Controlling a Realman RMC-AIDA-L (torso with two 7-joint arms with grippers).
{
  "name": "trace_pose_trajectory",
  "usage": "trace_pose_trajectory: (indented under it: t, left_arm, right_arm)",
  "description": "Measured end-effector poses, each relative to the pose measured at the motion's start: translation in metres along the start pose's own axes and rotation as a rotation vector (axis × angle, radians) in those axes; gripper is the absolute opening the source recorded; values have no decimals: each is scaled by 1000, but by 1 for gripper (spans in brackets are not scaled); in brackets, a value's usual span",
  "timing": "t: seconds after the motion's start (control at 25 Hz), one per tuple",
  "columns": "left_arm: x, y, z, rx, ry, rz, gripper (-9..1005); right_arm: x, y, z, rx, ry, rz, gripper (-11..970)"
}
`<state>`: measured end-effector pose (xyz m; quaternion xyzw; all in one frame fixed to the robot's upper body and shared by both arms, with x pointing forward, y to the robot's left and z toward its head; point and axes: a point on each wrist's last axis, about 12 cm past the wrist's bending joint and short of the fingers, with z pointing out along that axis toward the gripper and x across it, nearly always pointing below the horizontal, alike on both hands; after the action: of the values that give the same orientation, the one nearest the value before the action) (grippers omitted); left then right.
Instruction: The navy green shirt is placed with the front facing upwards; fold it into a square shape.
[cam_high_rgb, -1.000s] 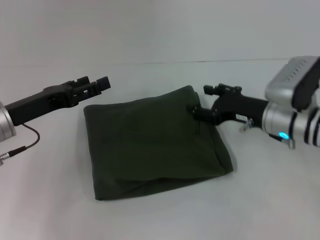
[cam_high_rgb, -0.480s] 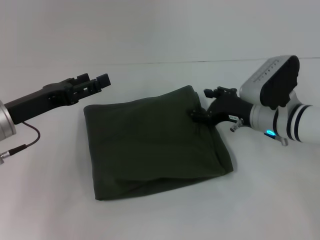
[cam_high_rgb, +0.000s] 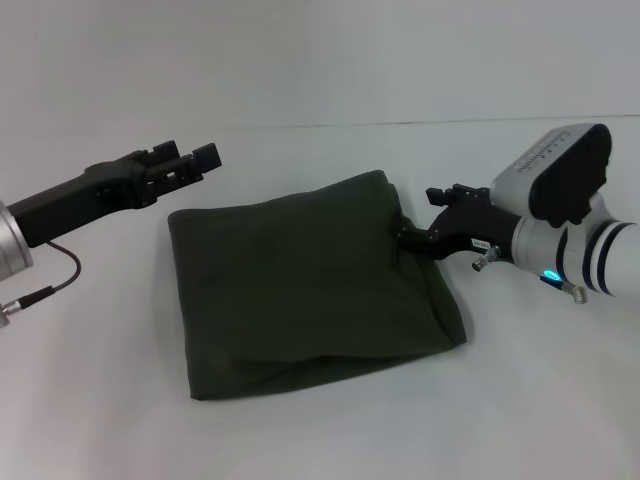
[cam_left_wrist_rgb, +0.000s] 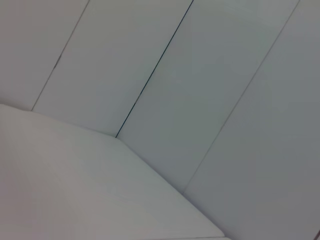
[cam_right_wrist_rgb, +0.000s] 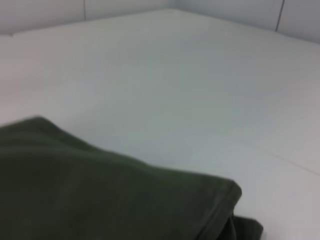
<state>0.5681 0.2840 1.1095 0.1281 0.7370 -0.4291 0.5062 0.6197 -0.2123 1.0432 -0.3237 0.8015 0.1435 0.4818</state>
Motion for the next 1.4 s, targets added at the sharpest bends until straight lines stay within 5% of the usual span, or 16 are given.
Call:
trace_pose_trajectory:
  t: [0.36,0.84,1.4]
  left_arm:
    - [1,0,-1,1,-1,-2,900]
    - [2,-2,2,8,-4,-4,900]
    - [5,-2,0,3,-5,-12,900]
  right_arm:
    - [-8,-2,-23,-66,-178,55,794]
    - [-40,20,24,-91,-55,-35,796]
    - [-16,10,20,6,44,-10,799]
